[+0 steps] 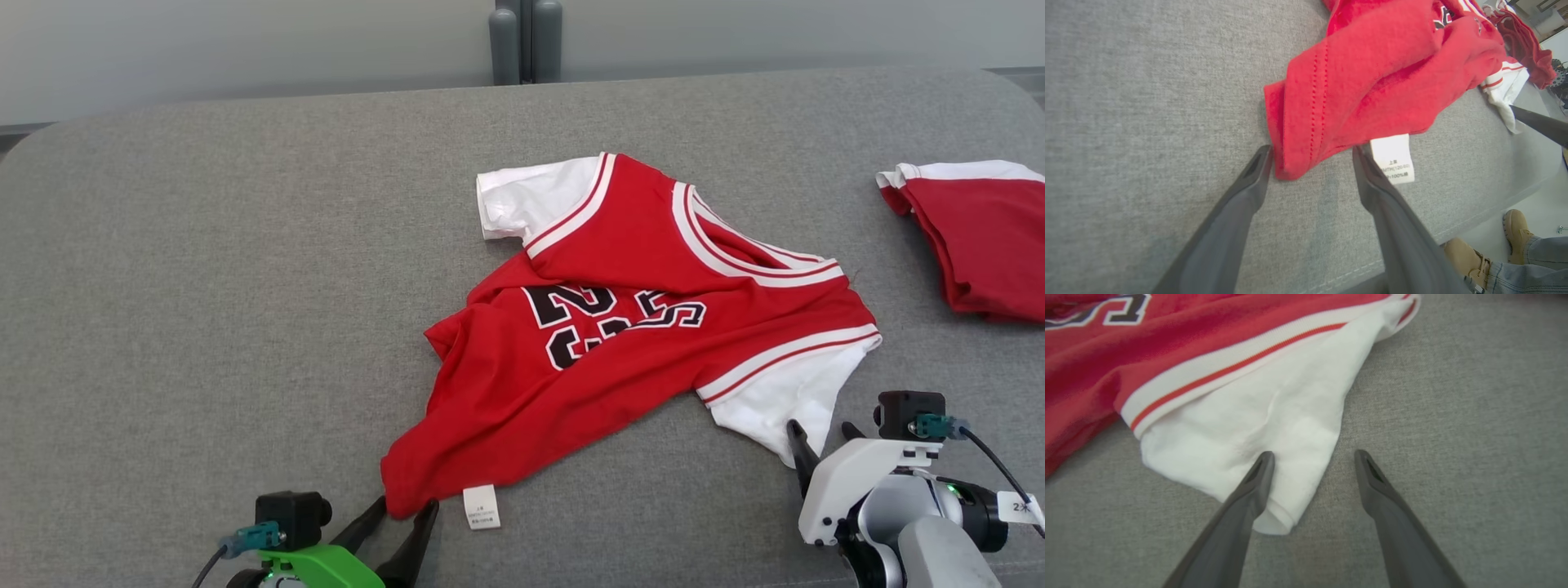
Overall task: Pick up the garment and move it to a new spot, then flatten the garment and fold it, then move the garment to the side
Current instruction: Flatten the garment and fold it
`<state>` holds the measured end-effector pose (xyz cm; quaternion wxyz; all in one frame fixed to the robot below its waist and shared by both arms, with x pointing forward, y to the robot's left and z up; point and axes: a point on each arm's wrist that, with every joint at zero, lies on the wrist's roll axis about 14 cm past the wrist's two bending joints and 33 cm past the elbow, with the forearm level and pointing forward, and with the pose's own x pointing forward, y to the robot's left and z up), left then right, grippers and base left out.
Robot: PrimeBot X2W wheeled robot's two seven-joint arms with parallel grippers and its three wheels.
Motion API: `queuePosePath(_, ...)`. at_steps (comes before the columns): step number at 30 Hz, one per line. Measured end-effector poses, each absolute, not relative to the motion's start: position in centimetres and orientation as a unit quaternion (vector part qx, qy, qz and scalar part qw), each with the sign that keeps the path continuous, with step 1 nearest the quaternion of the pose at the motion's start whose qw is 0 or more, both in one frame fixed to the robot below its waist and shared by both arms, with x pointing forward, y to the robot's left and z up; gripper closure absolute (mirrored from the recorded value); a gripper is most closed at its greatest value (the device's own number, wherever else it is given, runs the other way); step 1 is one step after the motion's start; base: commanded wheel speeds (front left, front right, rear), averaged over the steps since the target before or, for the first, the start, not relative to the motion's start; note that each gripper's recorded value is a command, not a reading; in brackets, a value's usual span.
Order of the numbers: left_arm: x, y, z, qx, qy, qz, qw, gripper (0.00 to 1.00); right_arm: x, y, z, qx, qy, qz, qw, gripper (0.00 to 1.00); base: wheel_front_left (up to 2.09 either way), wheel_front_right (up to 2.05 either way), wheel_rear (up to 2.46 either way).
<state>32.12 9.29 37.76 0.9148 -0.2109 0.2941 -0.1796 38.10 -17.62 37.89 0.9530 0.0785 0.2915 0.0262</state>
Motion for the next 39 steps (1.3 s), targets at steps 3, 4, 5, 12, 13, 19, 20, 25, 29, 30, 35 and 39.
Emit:
queuePosePath(3, 32.4, 8.8, 37.4, -0.21, 0.3, -0.187, 0.912, 0.11, 38.5, -17.4, 37.7, 0.08, 0.293, 0.028, 0.952, 0.0, 0.0, 0.0, 0.0)
queuePosePath(4, 32.5, 8.6, 37.4, -0.208, 0.301, -0.19, 0.911, 0.6, 38.5, -17.2, 37.6, 0.082, 0.295, 0.03, 0.951, 0.0, 0.0, 0.0, 0.0)
queuePosePath(5, 32.7, 8.5, 37.4, -0.21, 0.3, -0.192, 0.911, 1.0, 38.6, -17.0, 37.5, 0.085, 0.296, 0.033, 0.951, 0.0, 0.0, 0.0, 0.0)
queuePosePath(12, 32.5, 8.2, 37.5, -0.211, 0.307, -0.209, 0.904, 1.0, 38.9, -16.2, 37.5, 0.128, 0.292, 0.037, 0.947, 1.0, 0.0, 0.0, 0.0)
queuePosePath(13, 32.7, 8.3, 37.7, -0.213, 0.304, -0.21, 0.904, 1.0, 38.9, -16.2, 37.7, 0.136, 0.29, 0.035, 0.947, 1.0, 0.0, 0.0, 0.0)
queuePosePath(19, 33.9, 8.5, 41.1, -0.242, 0.259, -0.225, 0.907, 1.0, 40.4, -16.5, 41.3, 0.187, 0.235, 0.033, 0.953, 1.0, 0.0, 0.0, 0.0)
queuePosePath(20, 34.2, 8.7, 42.0, -0.25, 0.249, -0.229, 0.907, 1.0, 40.9, -16.8, 42.7, 0.198, 0.215, 0.035, 0.956, 1.0, 0.0, 0.0, 0.0)
queuePosePath(25, 35.7, 9.3, 49.3, -0.261, 0.17, -0.273, 0.91, 1.0, 42.9, -19.4, 52.5, 0.233, 0.078, 0.045, 0.968, 1.0, 0.0, 0.0, 0.0)
queuePosePath(29, 37.0, 10.4, 54.9, -0.243, 0.126, -0.304, 0.913, 1.0, 43.9, -20.0, 59.4, 0.237, 0.004, 0.073, 0.969, 1.0, 0.0, 0.0, 0.0)
queuePosePath(30, 37.5, 10.5, 56.1, -0.234, 0.119, -0.315, 0.912, 1.0, 44.4, -20.2, 61.2, 0.235, -0.014, 0.079, 0.969, 1.0, 0.0, 0.0, 0.0)
queuePosePath(35, 41.9, 10.8, 61.5, -0.191, 0.094, -0.363, 0.907, 1.0, 48.6, -19.5, 68.9, 0.211, -0.082, 0.116, 0.967, 1.0, 0.0, 0.0, 0.0)
queuePosePath(39, 47.4, 11.5, 63.3, -0.154, 0.1, -0.366, 0.912, 1.0, 54.0, -18.7, 73.4, 0.191, -0.113, 0.123, 0.967, 1.0, 0.0, 0.0, 0.0)
